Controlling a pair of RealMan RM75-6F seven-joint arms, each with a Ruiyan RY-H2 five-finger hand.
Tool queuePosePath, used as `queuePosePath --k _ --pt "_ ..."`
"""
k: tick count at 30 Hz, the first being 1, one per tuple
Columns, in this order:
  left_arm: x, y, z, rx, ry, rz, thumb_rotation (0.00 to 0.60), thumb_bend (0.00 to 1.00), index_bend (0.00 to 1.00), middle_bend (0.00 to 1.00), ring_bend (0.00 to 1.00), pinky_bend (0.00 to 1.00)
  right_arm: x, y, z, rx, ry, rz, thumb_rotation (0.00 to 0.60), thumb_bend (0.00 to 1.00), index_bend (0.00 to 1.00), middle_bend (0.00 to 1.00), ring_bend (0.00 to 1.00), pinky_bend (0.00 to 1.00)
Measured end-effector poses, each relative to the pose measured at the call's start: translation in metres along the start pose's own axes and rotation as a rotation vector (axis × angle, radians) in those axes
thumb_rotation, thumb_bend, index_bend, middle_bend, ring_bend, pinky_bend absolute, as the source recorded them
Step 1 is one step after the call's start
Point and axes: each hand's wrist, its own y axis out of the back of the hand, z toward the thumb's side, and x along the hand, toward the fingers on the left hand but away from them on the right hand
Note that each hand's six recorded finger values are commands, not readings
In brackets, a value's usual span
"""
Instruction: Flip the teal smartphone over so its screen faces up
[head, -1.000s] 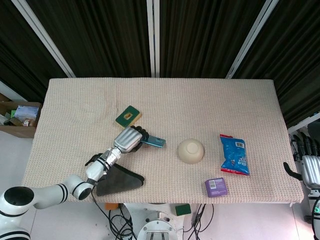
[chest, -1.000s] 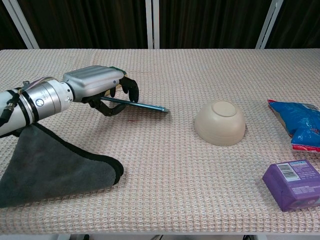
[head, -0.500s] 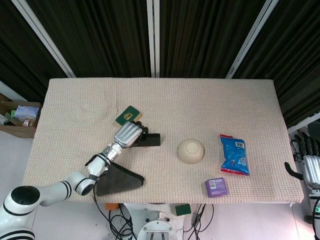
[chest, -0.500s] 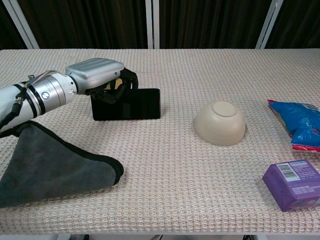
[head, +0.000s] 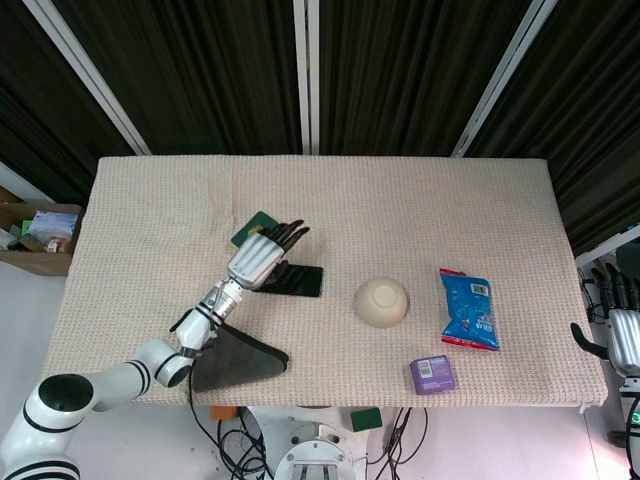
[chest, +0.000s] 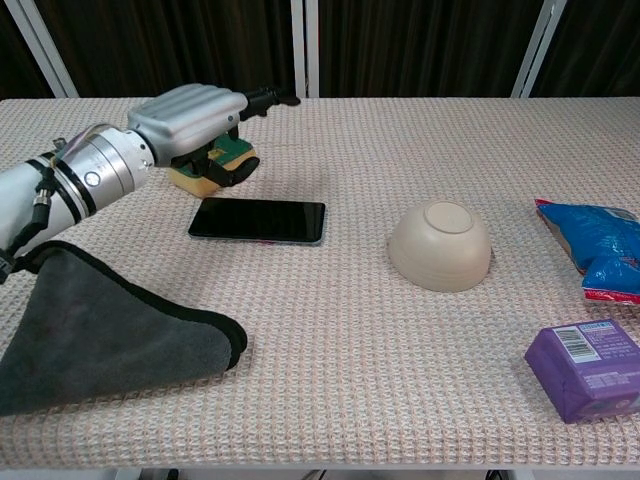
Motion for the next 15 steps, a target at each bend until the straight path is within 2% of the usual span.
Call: queuePosePath --k 3,8,12,15 --pt "-0.006 0.016 -0.006 0.023 0.006 0.070 0.600 0.35 0.05 0.09 0.11 0.32 0.001 0.002 0.000 -0.001 0.001 -0.008 0.600 0.30 0.00 0.00 0.00 0.00" --pt "-0.039 0.039 -0.024 0.050 0.053 0.125 0.600 0.13 0.12 0.12 0.11 0.30 0.005 0.005 -0.001 0.001 0.000 -0.016 0.600 0.30 0.00 0.00 0.00 0.00" --pt "-0.101 0.058 -0.052 0.070 0.158 0.150 0.600 0.07 0.12 0.12 0.10 0.27 0.008 0.006 -0.002 0.011 0.002 -0.023 0.600 0.30 0.00 0.00 0.00 0.00" --pt "-0.164 0.064 -0.082 0.097 0.290 0.133 0.600 0.06 0.12 0.12 0.09 0.25 0.012 0.007 -0.001 0.029 0.009 -0.027 0.600 0.30 0.00 0.00 0.00 0.00"
